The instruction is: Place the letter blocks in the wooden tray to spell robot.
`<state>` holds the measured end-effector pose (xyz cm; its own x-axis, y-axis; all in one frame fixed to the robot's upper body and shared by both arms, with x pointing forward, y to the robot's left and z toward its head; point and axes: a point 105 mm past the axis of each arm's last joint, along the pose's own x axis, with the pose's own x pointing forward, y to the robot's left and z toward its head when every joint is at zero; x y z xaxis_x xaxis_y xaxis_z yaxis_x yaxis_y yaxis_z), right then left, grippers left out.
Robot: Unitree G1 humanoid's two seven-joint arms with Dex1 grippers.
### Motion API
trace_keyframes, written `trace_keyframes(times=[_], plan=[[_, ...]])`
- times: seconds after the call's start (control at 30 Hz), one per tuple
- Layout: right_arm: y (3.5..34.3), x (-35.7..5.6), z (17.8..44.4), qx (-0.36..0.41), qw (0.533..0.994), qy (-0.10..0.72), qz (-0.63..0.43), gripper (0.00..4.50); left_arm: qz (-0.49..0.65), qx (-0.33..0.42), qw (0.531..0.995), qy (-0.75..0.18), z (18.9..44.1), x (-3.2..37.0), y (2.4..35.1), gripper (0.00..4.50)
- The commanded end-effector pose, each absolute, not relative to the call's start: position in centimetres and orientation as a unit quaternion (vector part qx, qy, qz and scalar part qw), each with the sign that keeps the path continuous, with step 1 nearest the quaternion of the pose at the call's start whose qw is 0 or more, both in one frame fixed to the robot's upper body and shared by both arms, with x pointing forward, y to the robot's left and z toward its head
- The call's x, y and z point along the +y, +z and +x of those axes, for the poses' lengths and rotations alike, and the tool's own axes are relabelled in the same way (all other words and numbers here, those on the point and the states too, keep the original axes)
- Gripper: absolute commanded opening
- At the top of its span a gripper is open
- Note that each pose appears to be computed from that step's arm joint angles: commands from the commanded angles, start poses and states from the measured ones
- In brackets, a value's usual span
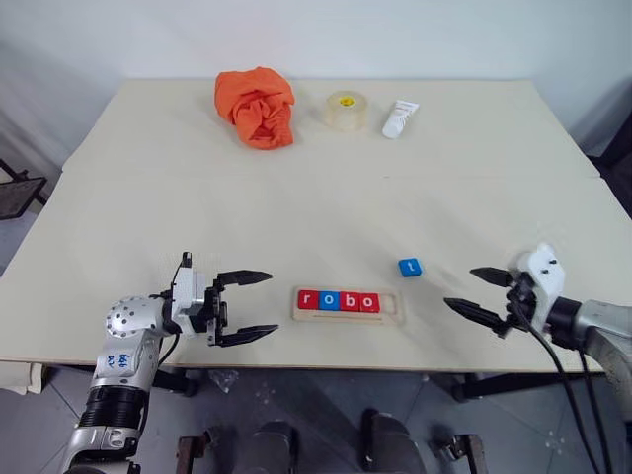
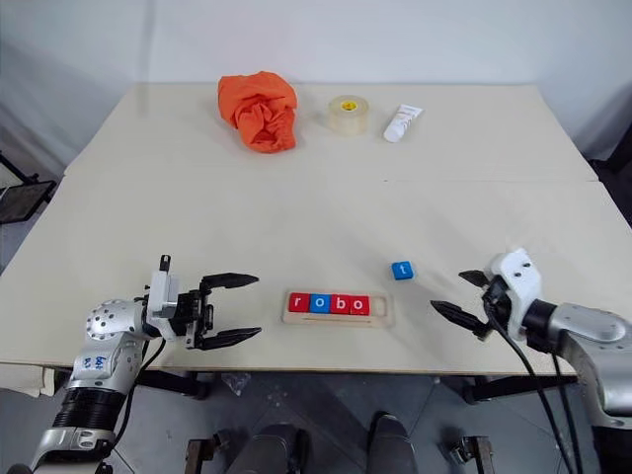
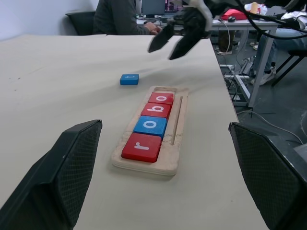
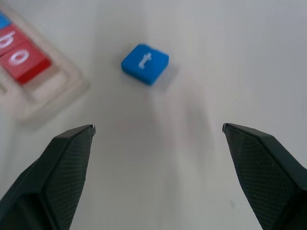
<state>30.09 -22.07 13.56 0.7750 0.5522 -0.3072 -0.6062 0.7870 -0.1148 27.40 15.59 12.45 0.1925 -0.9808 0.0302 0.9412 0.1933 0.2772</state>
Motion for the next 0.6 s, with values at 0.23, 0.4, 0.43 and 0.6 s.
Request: trace_keyframes(times=[0.23,0.4,0.43,0.6], plan=[[13.6,-18.3,32.2,0.121,0.964,0.22,-0.083,4.46,0.105,-0.119,0.769,-0.619,27.1,15.9,13.2,4.5],[12.9,-17.5,32.3,0.131,0.968,0.203,-0.07,4.46,0.105,-0.12,0.769,-0.619,27.2,15.8,13.1,4.5],[12.8,-17.3,32.2,0.132,0.968,0.202,-0.071,4.46,0.105,-0.12,0.769,-0.619,27.2,15.8,13.1,4.5],[12.1,-16.9,32.5,0.137,0.969,0.194,-0.074,4.46,0.104,-0.121,0.769,-0.619,27.2,15.6,13.1,4.5]])
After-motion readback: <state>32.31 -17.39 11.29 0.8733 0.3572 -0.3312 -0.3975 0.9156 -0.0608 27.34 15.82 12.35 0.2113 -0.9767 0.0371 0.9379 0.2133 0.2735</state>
